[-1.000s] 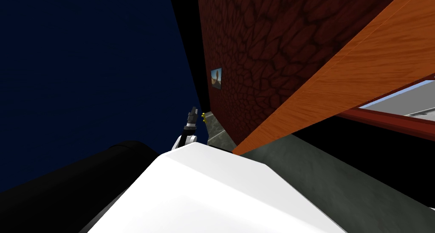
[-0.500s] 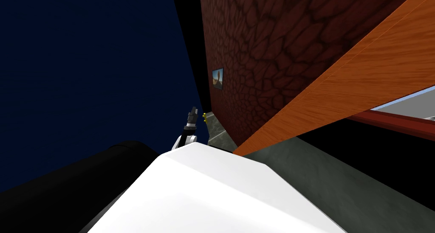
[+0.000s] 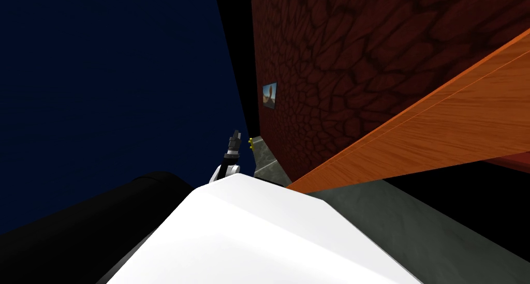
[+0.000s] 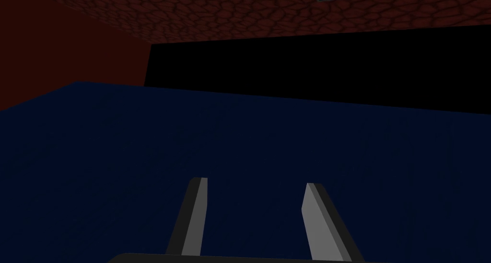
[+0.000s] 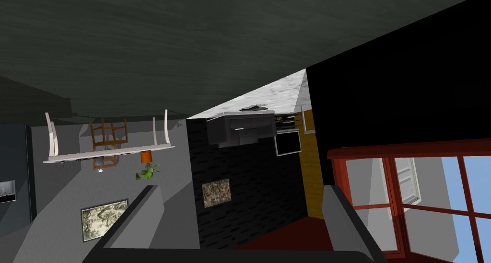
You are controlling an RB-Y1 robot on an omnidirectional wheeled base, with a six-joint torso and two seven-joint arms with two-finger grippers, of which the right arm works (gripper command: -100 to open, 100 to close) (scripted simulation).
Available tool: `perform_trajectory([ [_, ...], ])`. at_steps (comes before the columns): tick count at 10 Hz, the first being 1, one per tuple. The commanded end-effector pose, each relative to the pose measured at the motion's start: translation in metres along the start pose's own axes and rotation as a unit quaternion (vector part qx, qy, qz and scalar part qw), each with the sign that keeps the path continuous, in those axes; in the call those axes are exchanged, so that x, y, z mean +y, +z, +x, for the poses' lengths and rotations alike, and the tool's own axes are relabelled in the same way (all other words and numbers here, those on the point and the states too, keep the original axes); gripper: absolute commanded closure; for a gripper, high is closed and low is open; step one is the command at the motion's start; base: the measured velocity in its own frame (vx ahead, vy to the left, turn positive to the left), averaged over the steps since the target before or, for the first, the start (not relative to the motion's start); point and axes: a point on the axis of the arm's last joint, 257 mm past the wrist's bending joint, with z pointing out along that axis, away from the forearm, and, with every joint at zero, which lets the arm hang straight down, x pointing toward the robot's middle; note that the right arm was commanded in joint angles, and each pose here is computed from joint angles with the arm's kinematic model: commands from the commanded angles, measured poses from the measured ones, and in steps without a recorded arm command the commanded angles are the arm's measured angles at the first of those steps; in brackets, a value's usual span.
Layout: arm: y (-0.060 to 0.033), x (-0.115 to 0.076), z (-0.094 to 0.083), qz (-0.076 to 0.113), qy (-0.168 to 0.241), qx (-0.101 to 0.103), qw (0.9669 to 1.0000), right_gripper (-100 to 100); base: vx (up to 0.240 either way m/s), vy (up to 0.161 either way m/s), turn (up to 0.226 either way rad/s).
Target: Push the door open
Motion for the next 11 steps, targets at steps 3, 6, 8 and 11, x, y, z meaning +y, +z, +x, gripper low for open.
perform_trajectory([
  [3,0.0001,-0.0004,0.0001,0.000,0.000,0.000,1.0000,-100,0.001,0.000,-0.001],
  [6,0.0001,-0.0004,0.0001,0.000,0.000,0.000,1.0000,-100,0.002,0.002,0.004],
  [8,0.0001,-0.0004,0.0001,0.000,0.000,0.000,1.0000,-100,0.003,0.003,0.010],
  [11,0.0027,0.0010,-0.0068,-0.003,0.000,-0.009,1.0000,-100,0.041,0.039,0.127],
])
